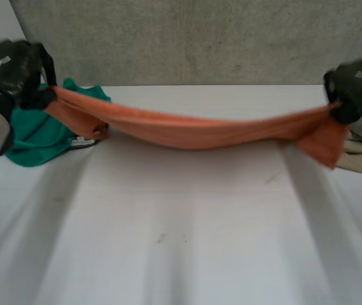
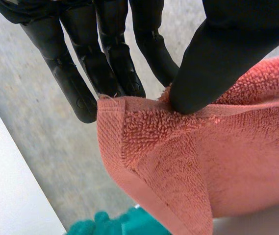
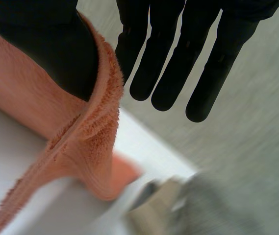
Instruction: Fold the laundry.
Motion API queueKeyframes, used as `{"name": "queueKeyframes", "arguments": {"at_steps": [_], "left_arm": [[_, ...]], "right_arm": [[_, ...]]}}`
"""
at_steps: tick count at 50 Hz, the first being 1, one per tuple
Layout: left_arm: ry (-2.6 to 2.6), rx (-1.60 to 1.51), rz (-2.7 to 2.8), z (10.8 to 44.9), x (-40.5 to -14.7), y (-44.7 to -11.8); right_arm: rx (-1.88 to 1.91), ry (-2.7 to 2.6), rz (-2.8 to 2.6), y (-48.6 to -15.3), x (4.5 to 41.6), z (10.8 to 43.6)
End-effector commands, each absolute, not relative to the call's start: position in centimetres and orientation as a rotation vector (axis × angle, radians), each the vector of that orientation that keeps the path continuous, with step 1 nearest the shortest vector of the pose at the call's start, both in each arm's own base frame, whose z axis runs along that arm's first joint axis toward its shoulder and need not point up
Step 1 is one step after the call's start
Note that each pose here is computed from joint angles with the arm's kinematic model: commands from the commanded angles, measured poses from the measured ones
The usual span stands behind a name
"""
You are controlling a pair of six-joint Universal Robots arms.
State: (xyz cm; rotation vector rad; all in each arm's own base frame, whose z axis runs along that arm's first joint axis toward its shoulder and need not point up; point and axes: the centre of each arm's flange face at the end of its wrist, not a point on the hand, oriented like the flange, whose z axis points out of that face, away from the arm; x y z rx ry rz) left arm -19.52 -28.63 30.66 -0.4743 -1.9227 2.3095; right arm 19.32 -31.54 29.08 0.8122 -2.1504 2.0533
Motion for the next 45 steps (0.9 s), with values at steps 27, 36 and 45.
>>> {"name": "queueKeyframes", "arguments": {"at_steps": [27,36,45], "left_arm": [[-1.886,-0.819,2.412,30.0,-25.1,-37.9],[-1.327,-0.314,2.890,39.6,-23.3,-36.8],[-1.570,-0.404,2.742,33.8,-22.7,-35.7]], "right_arm": [[1.035,-1.638,1.790,-38.9,23.8,27.9],[0.528,-0.915,2.322,-37.8,23.7,39.8],[0.822,-1.128,2.233,-37.0,24.0,33.8]]}}
